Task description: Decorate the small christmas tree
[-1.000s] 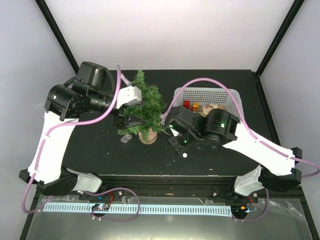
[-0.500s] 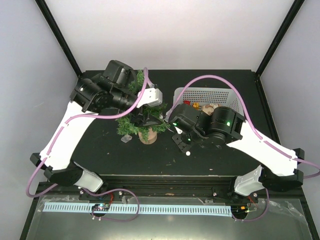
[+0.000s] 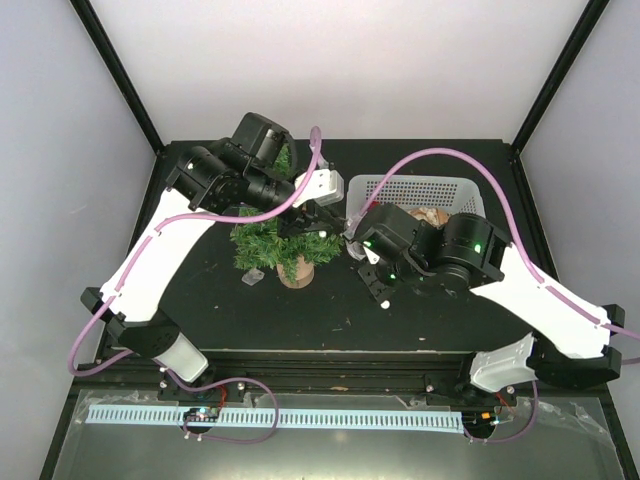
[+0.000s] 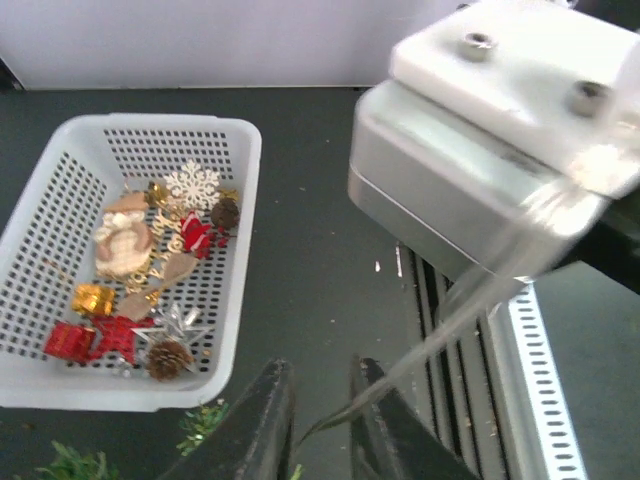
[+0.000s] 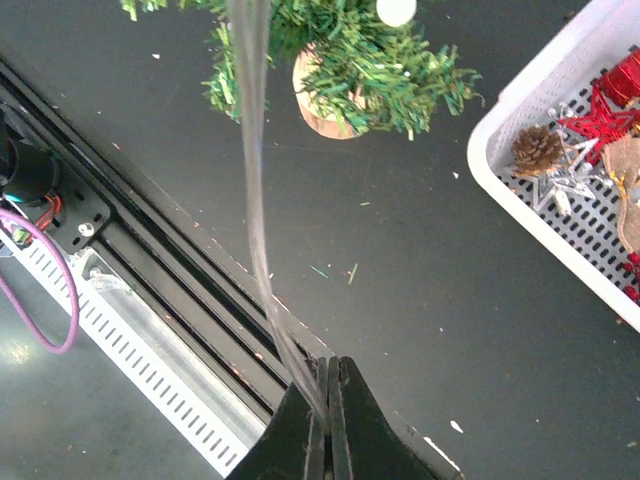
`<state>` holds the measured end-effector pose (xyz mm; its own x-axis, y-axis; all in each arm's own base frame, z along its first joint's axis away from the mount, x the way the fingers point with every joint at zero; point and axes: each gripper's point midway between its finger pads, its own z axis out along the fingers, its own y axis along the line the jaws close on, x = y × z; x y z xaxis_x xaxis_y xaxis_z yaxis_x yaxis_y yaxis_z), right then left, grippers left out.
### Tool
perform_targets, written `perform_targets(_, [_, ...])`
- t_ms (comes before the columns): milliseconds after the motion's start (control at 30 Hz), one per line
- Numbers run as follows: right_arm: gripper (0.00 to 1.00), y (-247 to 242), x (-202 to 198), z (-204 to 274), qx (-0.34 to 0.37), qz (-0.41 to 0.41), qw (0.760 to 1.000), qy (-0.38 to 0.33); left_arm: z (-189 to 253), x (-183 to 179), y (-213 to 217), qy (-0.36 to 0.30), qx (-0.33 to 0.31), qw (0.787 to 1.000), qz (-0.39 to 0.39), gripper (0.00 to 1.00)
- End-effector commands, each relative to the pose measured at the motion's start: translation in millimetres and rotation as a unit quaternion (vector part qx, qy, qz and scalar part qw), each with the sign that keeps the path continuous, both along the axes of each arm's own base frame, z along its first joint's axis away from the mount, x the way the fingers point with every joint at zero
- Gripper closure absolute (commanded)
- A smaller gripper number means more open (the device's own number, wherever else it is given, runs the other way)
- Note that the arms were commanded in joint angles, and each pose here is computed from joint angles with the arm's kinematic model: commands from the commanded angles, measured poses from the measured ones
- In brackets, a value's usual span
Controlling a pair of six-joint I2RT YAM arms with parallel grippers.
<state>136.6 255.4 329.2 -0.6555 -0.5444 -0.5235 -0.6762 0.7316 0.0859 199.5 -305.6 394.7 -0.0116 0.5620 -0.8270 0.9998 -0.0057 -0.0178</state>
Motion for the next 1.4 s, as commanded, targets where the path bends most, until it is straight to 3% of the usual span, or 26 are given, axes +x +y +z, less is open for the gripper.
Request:
perform_targets(0, [0.99, -7, 3, -2, 0.007, -0.006, 1.0, -0.001, 20, -2, -4, -0.024, -0.025, 0.999, -0.009, 0.86])
perform_targets(200, [0.99, -11, 12, -10, 0.007, -0.015, 1.0, 0.002, 22, -1, -4, -0.028, -0.028, 0.999, -0.009, 0.98])
perform_targets(1067, [0.99, -41, 26, 11, 0.103, -0.044, 0.994, 0.002, 35, 14, 25, -0.02, -0.044, 0.998, 0.048, 0.98])
perform_targets(1367, [0.99, -61, 38, 50, 0.13, -0.077, 0.987, -0.055, 27, -22, 44, 0.009, -0.052, 0.998, 0.028, 0.98])
